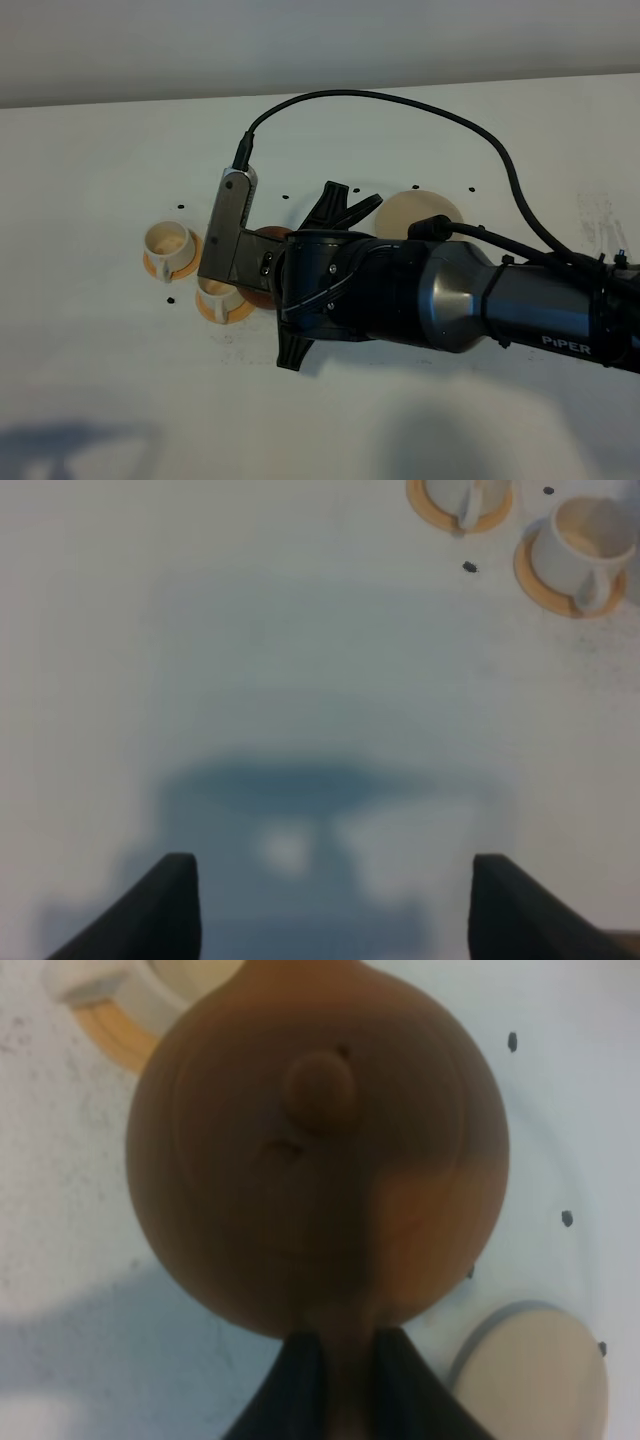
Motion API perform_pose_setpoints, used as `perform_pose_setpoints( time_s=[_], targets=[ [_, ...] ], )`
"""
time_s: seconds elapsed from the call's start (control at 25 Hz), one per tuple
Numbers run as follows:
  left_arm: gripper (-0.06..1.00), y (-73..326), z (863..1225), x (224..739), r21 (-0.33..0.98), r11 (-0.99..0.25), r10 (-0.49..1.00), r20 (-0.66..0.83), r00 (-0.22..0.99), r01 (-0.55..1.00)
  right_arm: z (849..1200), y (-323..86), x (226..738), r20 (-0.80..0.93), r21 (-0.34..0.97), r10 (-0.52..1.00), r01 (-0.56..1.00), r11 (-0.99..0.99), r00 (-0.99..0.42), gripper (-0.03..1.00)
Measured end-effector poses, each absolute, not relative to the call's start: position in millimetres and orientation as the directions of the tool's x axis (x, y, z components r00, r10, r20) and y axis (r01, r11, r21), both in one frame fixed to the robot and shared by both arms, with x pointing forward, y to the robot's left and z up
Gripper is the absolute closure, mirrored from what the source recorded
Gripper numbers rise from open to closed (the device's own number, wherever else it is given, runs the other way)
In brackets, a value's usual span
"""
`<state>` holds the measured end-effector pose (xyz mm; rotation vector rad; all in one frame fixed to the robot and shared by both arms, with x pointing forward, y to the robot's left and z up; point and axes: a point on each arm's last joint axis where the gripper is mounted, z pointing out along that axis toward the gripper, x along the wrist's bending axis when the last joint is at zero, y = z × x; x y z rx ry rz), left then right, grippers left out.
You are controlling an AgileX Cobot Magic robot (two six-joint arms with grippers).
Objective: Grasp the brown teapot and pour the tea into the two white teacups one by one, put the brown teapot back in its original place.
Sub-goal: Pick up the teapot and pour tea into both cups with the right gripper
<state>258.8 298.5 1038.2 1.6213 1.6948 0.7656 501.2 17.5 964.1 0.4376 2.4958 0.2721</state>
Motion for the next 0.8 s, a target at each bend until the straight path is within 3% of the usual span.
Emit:
perform_pose_setpoints(
  time_s=[0.8],
  targets=[
    [0.38,298.5,1038.2,258.8,0.79,0.058,0.998,-0.065,-0.011,0.61,957.1,20.6,505.0,-0.62,0.151,0.149,0.069,0.986,-0.77,0.85]
  ],
)
